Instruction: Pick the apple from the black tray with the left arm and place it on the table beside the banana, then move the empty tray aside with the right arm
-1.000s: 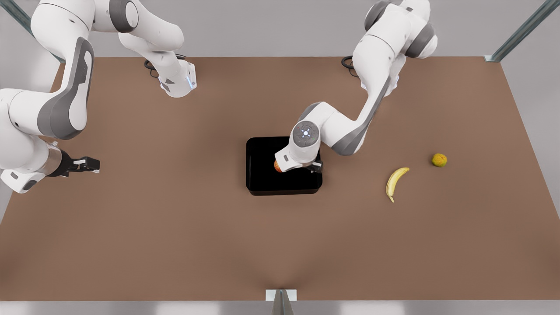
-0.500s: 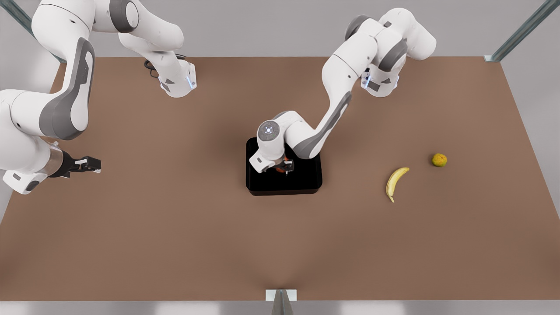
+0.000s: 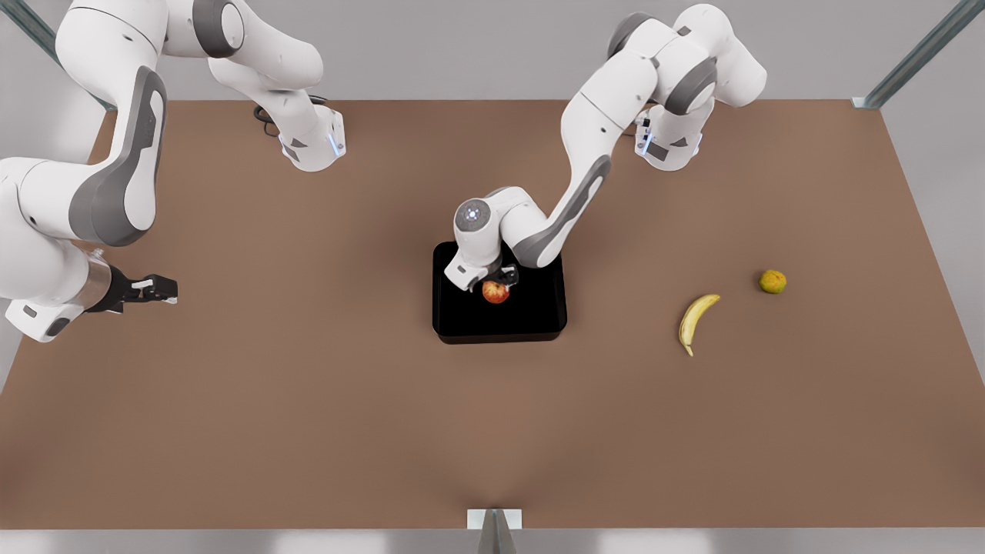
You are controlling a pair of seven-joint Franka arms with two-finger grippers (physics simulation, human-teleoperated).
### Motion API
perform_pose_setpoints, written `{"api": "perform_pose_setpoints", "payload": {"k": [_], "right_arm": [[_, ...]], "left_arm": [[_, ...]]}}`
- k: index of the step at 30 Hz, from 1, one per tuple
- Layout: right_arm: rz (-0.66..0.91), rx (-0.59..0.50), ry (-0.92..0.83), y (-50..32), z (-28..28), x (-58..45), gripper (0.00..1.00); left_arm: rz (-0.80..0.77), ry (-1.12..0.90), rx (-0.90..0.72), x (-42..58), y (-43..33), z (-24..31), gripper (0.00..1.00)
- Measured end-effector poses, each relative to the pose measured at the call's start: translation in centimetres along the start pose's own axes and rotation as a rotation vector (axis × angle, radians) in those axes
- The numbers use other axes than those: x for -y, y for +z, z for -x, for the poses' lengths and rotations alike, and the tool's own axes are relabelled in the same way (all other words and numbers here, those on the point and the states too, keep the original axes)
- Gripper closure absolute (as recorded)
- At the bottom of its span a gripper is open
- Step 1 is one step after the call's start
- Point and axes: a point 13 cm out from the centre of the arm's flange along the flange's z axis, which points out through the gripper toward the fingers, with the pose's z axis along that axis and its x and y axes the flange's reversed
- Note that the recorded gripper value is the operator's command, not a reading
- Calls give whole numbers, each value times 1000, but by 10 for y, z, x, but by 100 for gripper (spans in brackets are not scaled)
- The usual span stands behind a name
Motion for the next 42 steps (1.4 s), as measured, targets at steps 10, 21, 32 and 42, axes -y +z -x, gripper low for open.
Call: {"api": "perform_pose_setpoints", "payload": {"k": [10, 21, 32, 42], "right_arm": [[0, 0, -4, 0, 0, 0, 0], [0, 0, -6, 0, 0, 0, 0], [-14, 9, -154, -13, 21, -102, 0], [112, -128, -409, 2, -77, -444, 0]], "left_arm": [[5, -45, 31, -6, 33, -8, 0], [-6, -95, 50, -4, 32, -2, 23], [60, -409, -156, -265, -138, 166, 23], [124, -148, -401, -360, 25, 164, 7]]}}
